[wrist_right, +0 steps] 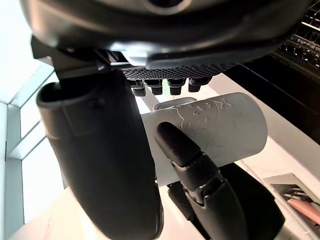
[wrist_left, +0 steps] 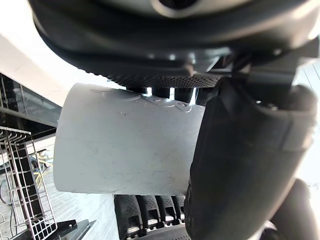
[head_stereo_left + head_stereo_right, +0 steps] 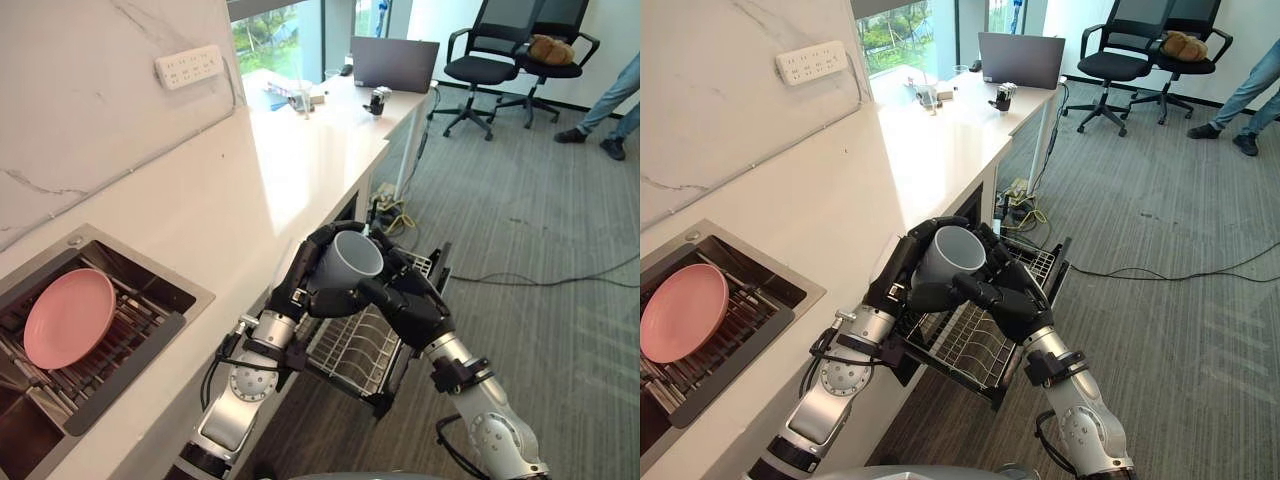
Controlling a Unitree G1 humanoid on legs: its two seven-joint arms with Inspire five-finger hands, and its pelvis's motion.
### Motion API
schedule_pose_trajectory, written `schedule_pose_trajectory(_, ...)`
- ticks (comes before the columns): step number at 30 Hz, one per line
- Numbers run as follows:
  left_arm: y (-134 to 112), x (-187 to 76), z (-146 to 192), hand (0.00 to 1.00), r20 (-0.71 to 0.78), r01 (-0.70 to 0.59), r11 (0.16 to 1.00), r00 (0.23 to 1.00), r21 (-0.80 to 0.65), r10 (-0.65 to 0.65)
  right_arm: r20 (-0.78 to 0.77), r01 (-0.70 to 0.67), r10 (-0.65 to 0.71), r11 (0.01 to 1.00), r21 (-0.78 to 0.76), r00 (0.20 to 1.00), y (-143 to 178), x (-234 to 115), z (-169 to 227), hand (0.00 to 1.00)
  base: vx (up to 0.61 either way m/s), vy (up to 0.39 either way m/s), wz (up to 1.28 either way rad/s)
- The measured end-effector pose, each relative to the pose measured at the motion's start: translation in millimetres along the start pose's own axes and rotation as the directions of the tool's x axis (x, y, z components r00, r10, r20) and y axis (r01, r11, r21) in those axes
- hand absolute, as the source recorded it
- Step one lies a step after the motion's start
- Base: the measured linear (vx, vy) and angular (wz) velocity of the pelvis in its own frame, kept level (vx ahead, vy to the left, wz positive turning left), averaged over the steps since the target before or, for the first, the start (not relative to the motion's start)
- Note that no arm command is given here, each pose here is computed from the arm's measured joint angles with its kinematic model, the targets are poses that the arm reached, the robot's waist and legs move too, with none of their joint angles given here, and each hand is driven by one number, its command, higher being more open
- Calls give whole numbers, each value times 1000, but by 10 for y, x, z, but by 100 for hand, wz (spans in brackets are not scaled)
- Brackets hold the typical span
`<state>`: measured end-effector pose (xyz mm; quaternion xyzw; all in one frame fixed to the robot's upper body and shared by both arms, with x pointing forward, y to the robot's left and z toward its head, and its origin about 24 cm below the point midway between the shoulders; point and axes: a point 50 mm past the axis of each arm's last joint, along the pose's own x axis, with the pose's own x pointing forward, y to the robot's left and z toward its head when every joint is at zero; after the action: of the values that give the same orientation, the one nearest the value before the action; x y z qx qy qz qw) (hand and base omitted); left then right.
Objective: Walk over to the sink, pick up the cup, carry it to the dishwasher, place the cup inside the dishwasher, then close the dishwasher door
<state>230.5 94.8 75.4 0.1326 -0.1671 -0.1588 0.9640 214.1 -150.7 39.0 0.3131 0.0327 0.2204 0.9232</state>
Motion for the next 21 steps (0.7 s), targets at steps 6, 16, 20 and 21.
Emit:
schedule_pose_trajectory(6, -60, -16, -10, 0, -8, 43, 999, 999, 26, -43, -47, 22, -26, 997, -79, 999, 15, 57, -20, 100, -7, 0, 0)
schedule_pose_trajectory(16, -103, -22, -15, 0, -12, 74, 996, 997, 56, -73, -63, 44, -50, 994, -99, 997, 77, 183, -14, 0, 0, 0, 1)
schedule_pose_trajectory(20, -100, -28, -28, 0, -23, 70, 995, 997, 65, -68, -71, 74, -81, 992, -99, 994, 82, 190, -41, 0, 0, 0, 0)
schedule_pose_trajectory(21, -96, -26, -28, 0, -23, 65, 995, 998, 69, -63, -71, 84, -91, 991, -100, 993, 79, 190, -45, 0, 0, 0, 0)
